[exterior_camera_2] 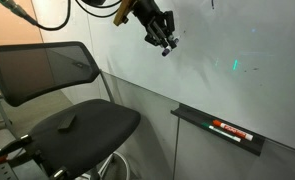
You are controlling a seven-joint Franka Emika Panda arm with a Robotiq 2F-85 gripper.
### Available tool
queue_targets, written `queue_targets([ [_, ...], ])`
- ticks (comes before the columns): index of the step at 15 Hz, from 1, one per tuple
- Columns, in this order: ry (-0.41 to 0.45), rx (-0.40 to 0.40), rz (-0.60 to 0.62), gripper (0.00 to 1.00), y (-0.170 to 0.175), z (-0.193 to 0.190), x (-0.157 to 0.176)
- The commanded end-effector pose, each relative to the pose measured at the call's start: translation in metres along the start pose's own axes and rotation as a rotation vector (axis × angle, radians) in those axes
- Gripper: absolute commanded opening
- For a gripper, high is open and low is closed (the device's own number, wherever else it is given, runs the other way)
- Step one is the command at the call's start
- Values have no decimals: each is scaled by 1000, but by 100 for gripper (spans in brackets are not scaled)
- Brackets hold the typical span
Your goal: Use the black marker from the seat of the chair to write on the whiteboard then place the marker back on the chair.
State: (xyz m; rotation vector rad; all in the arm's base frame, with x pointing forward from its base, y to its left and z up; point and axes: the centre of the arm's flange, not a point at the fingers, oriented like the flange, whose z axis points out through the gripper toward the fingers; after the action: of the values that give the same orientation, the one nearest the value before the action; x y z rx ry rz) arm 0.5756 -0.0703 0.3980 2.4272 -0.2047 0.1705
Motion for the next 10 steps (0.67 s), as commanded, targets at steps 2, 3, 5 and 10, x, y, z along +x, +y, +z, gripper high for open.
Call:
queue_targets([
  [2,-29,-25,-7,11,10,0,-7],
  [3,-28,-20,-2,11,8,2,-7],
  [5,-32,-16,-14,11,3,6,-7],
  [10,-18,-38,-11,11,0,19,-1],
])
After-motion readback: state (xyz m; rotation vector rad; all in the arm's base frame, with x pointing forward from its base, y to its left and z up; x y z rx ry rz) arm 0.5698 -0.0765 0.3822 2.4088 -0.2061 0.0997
